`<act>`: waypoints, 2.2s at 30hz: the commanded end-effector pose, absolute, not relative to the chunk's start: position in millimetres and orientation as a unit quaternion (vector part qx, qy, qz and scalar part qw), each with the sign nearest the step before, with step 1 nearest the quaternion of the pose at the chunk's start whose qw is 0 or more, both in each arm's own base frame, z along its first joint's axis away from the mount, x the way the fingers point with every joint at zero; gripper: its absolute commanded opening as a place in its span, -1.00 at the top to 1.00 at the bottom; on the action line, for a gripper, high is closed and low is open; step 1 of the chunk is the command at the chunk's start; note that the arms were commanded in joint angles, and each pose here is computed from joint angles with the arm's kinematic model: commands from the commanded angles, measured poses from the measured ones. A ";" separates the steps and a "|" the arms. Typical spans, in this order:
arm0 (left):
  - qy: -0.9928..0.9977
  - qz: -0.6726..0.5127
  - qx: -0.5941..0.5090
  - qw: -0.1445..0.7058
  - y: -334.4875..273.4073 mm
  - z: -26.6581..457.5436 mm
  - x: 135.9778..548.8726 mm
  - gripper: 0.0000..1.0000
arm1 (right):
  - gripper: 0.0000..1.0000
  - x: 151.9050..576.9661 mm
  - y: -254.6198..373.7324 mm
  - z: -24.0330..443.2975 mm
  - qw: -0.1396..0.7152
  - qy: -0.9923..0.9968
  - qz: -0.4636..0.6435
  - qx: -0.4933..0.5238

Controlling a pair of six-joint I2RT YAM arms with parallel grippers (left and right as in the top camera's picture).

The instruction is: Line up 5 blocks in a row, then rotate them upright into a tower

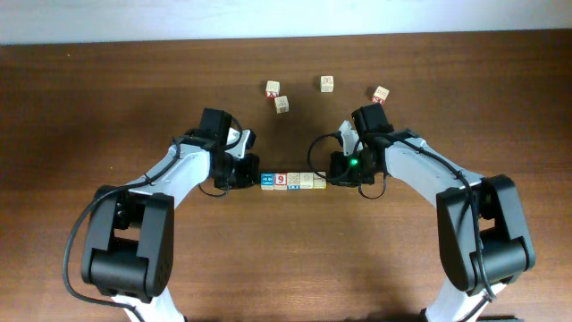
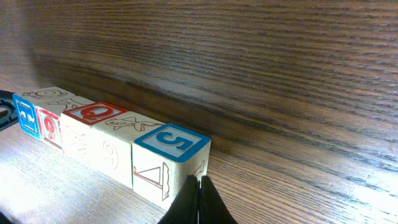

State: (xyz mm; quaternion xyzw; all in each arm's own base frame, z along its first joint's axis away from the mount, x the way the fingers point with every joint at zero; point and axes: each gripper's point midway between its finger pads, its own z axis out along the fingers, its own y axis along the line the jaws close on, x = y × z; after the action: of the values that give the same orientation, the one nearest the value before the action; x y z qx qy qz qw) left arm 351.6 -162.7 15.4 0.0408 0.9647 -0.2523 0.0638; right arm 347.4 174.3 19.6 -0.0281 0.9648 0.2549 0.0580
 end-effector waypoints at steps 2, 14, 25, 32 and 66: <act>0.961 -0.266 0.042 0.057 -171.0 13.7 352.3 1.00 | 0.92 343.6 173.4 16.4 0.044 0.962 0.269 -0.018; 0.961 -0.266 0.043 0.058 -171.2 13.9 352.8 1.00 | 0.92 342.8 165.1 10.9 0.026 0.922 0.387 -0.007; 0.961 -0.267 0.041 0.060 -171.4 14.2 353.9 1.00 | 0.92 340.1 175.2 11.3 0.025 0.916 0.399 -0.025; 0.961 -0.267 0.041 0.060 -171.4 14.2 353.8 1.00 | 0.92 342.7 169.7 5.9 0.021 0.925 0.379 0.001; 0.960 -0.271 0.039 0.062 -172.9 15.2 355.2 1.00 | 0.92 339.7 201.5 59.1 0.062 0.887 0.450 -0.081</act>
State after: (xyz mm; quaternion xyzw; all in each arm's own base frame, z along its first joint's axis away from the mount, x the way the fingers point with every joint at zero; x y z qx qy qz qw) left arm 356.0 -157.2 13.0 0.0351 0.9681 -0.2376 0.0717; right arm 348.7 181.0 36.1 -0.0446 0.9089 0.4107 0.0573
